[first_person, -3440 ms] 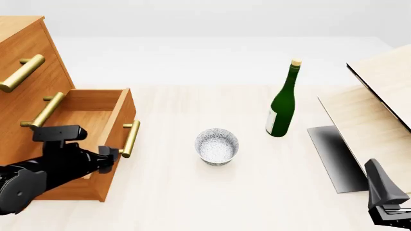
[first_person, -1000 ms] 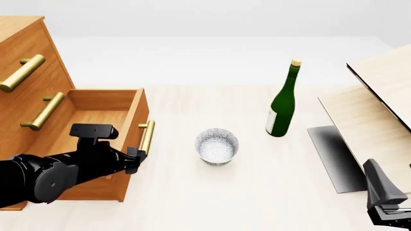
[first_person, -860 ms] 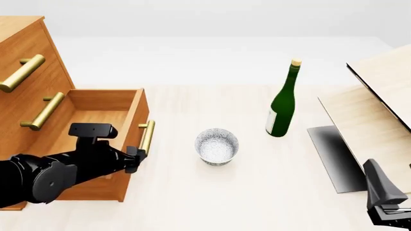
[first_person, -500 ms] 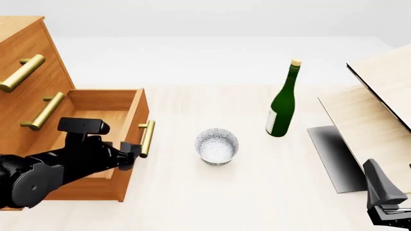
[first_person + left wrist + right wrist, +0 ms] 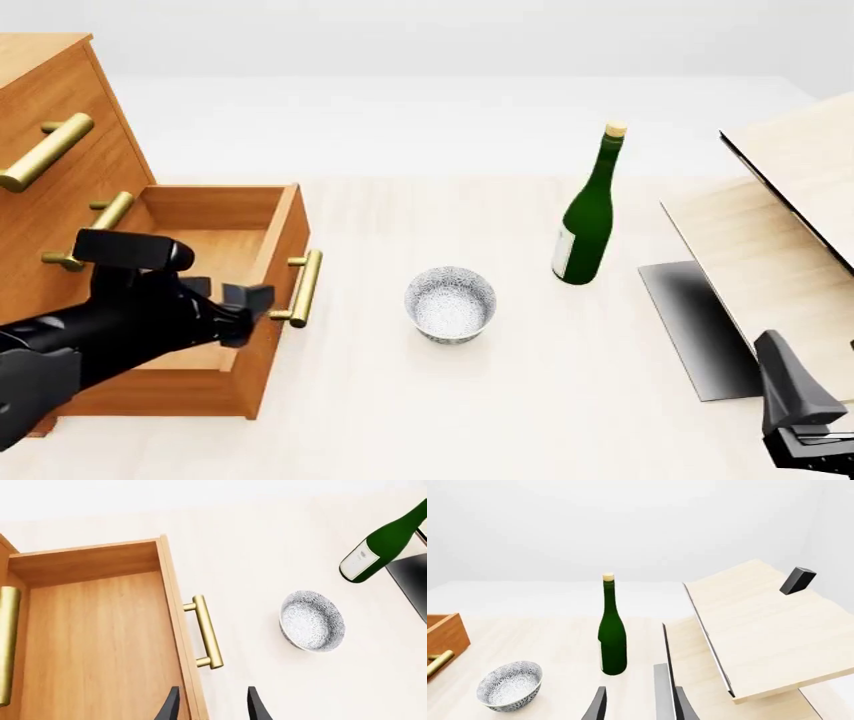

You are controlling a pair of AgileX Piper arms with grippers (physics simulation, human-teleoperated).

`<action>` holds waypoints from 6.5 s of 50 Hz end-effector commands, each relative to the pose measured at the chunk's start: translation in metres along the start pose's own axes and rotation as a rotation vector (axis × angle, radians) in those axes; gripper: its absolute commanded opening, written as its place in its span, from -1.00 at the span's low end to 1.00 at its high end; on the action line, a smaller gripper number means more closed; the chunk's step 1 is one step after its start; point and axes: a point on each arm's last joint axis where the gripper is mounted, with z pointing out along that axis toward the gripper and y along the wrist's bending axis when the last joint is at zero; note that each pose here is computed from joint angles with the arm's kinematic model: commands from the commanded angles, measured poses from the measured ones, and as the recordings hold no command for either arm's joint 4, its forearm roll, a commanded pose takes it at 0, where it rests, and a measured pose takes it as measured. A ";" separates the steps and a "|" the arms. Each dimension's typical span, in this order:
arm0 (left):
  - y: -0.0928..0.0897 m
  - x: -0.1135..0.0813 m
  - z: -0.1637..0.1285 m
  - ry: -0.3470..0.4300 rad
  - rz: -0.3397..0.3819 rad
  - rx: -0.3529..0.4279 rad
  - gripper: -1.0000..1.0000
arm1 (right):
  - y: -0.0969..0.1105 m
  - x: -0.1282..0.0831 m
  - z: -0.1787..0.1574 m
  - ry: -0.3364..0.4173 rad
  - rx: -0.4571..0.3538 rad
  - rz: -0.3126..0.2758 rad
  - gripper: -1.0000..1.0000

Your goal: Put the bowl in the bottom drawer of the cabinet and close it.

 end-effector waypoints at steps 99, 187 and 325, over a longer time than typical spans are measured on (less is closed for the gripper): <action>-0.068 -0.069 0.028 -0.131 -0.133 0.233 1.00 | 0.000 0.000 0.000 0.000 0.000 0.000 1.00; -0.092 -0.042 0.140 0.034 -0.197 0.206 1.00 | 0.000 0.000 0.000 0.000 0.000 0.000 1.00; -0.093 -0.011 0.186 0.094 -0.217 0.180 -1.00 | 0.000 0.000 0.000 0.000 0.000 0.000 1.00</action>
